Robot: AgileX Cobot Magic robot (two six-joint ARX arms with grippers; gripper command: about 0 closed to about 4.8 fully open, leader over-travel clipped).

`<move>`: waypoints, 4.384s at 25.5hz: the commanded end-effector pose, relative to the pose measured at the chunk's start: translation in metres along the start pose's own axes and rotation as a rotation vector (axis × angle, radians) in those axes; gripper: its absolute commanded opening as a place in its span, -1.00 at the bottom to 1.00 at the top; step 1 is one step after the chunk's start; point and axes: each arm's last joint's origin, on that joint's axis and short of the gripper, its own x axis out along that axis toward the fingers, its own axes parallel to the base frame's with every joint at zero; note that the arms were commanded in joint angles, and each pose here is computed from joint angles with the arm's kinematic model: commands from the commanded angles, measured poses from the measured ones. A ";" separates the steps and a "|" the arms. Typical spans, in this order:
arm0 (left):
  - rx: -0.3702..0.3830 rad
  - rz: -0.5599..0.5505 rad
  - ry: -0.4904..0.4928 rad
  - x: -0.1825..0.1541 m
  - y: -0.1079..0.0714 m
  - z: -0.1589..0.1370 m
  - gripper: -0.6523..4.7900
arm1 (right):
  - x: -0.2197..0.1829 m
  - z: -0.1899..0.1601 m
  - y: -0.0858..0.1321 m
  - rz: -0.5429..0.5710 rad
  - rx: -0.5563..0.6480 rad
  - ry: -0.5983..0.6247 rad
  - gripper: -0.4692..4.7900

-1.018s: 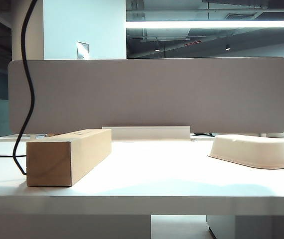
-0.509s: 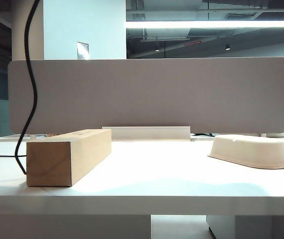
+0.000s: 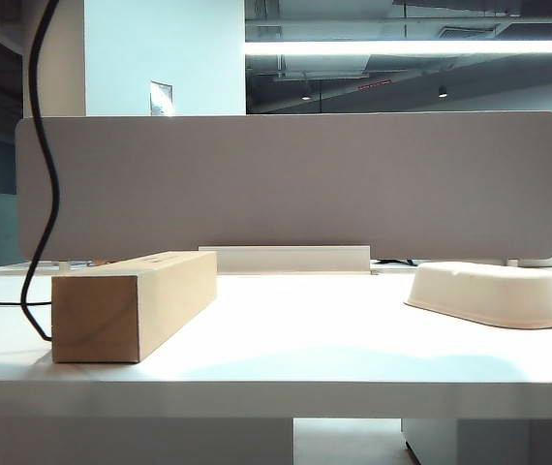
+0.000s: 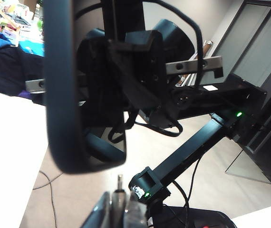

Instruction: Pick up the charging cable and the phone, plug the charging cable into the charging port on the phone, and finally place them back on the table.

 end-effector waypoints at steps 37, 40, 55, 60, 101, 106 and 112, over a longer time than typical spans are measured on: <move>0.081 0.046 -0.055 -0.005 -0.001 0.009 -0.78 | 0.002 -0.001 -0.001 0.041 -0.002 0.051 -0.84; 0.083 0.047 -0.056 -0.005 -0.001 0.009 -0.78 | 0.004 -0.002 -0.004 0.036 0.003 0.055 -0.84; 0.079 0.062 -0.074 -0.003 0.005 0.010 -0.78 | 0.008 -0.009 -0.006 0.085 0.026 0.136 -0.84; 0.075 0.061 -0.072 -0.003 0.005 0.009 -0.78 | 0.008 -0.010 -0.007 0.080 0.037 0.149 -0.84; -0.074 0.878 -0.078 -0.109 0.049 -0.013 -0.78 | -0.004 -0.053 -0.155 -0.832 0.197 0.009 -0.84; -0.060 1.042 0.074 -0.113 0.046 -0.026 -0.78 | -0.010 -0.079 -0.192 -0.954 0.317 0.023 -0.84; -0.049 1.053 0.111 -0.114 0.041 -0.027 -0.78 | -0.018 -0.095 -0.213 -1.043 0.417 0.001 -0.84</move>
